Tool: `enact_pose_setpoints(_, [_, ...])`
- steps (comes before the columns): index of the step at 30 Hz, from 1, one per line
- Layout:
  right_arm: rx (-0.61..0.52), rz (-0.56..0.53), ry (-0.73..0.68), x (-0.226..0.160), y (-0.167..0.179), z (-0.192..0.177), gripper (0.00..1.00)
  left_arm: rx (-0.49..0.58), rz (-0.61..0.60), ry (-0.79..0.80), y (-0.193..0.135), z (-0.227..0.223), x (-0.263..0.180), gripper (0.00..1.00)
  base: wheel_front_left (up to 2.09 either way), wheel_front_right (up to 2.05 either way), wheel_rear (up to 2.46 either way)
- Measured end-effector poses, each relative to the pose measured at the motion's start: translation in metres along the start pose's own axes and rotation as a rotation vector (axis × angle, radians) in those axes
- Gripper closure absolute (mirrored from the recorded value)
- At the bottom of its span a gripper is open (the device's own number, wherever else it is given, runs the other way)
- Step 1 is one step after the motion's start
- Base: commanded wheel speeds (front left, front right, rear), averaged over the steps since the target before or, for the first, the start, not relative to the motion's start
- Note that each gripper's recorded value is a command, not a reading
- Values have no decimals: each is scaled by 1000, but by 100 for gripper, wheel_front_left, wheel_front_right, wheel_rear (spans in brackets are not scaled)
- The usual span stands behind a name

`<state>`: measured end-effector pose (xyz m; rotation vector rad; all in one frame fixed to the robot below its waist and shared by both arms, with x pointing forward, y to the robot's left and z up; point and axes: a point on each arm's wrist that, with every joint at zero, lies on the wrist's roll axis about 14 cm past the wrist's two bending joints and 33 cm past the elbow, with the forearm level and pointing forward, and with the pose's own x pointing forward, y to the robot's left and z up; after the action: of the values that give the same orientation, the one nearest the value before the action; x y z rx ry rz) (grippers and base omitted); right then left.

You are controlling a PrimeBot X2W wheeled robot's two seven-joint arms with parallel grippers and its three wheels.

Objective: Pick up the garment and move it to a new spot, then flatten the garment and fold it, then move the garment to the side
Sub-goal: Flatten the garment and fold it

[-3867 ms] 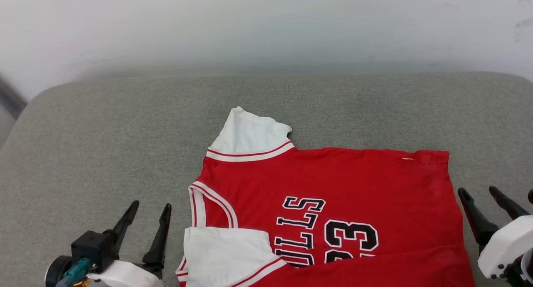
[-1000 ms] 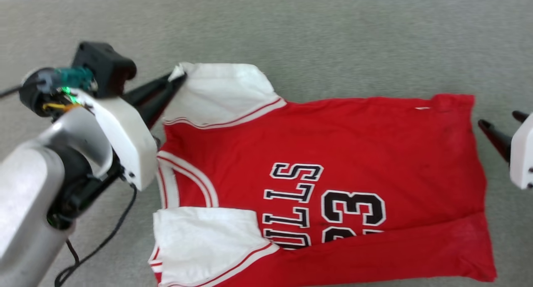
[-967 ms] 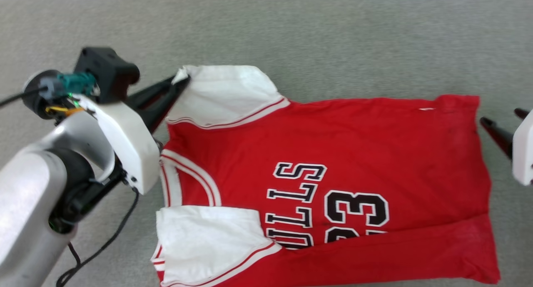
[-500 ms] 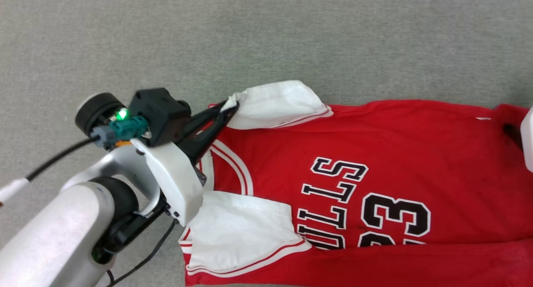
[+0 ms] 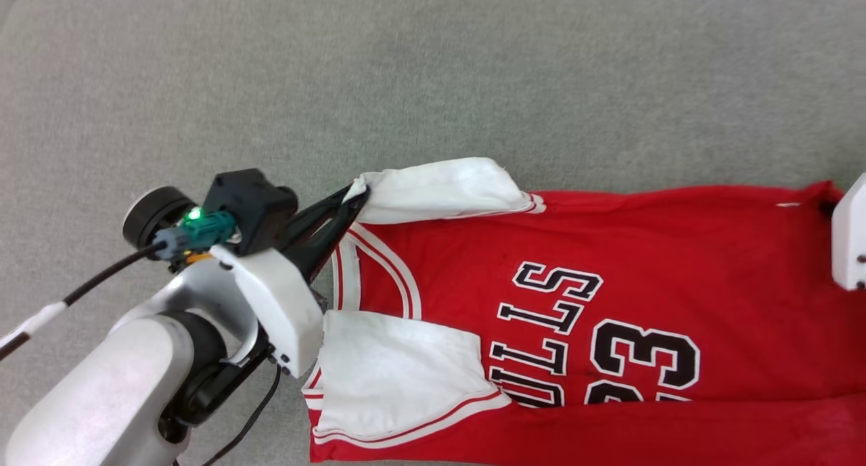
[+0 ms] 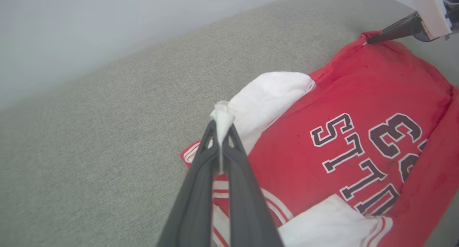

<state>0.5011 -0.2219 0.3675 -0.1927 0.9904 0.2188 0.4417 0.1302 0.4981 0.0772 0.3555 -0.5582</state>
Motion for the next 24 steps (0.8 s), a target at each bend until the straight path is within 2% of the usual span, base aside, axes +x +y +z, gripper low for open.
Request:
enact_pose_setpoints(7, [43, 0, -159, -43, -5, 14, 100, -46, 68, -51, 2, 5, -24, 100, 0, 0, 0])
enact_pose_setpoints(13, [78, -11, -269, -86, -11, 3, 100, -87, 107, -72, -7, 4, -52, 100, 0, 0, 0])
enact_pose_setpoints(20, [114, -6, -291, -108, 0, -45, 100, -183, 151, -26, -25, -31, -82, 100, 0, 0, 0])
enact_pose_setpoints(24, [111, 7, -252, -107, 9, -75, 100, -227, 152, 42, -35, -62, -91, 100, 0, 0, 0])
